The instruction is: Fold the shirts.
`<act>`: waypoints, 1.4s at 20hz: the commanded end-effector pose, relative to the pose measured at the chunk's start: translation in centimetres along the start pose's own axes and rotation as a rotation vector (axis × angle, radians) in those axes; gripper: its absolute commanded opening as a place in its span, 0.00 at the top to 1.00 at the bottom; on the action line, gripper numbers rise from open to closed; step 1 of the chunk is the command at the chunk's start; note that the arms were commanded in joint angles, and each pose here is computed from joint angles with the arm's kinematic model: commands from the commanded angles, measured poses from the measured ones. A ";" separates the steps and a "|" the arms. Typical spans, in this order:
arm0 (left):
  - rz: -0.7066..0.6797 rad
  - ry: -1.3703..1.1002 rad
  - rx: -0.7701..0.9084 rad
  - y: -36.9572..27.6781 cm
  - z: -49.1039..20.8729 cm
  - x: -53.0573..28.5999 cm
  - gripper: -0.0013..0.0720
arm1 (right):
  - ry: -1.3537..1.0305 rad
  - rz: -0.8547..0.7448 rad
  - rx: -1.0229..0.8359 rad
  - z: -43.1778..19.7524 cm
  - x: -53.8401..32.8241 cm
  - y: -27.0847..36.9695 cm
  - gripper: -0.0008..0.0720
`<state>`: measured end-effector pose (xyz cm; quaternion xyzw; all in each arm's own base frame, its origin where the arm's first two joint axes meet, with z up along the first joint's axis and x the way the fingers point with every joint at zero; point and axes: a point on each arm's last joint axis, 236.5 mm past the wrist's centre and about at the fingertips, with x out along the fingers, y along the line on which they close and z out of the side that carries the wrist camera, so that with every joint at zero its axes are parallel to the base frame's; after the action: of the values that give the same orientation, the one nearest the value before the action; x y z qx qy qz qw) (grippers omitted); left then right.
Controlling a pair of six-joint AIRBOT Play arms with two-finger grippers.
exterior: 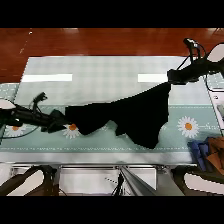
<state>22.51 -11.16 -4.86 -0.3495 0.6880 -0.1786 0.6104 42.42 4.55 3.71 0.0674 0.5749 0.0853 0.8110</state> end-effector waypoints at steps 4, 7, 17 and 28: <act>0.002 0.017 -0.001 -0.3 -1.2 4.9 0.26 | 0.006 -0.011 -0.005 -0.1 0.0 -0.2 0.96; -0.031 -0.016 -0.036 -1.3 0.1 6.5 0.26 | 0.009 -0.011 -0.005 -0.2 0.0 -0.2 0.96; -0.096 0.077 -0.029 -3.0 -0.3 9.1 0.95 | 0.018 -0.012 -0.007 -0.4 0.0 -0.3 0.96; -0.326 -0.650 0.831 -31.6 -1.9 -20.3 0.95 | -0.338 -0.027 -0.079 3.9 -11.7 2.0 0.96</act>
<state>30.50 -20.42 17.82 -0.2718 0.4320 -0.3887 0.7671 41.77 3.64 9.19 0.0383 0.5227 0.0795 0.8479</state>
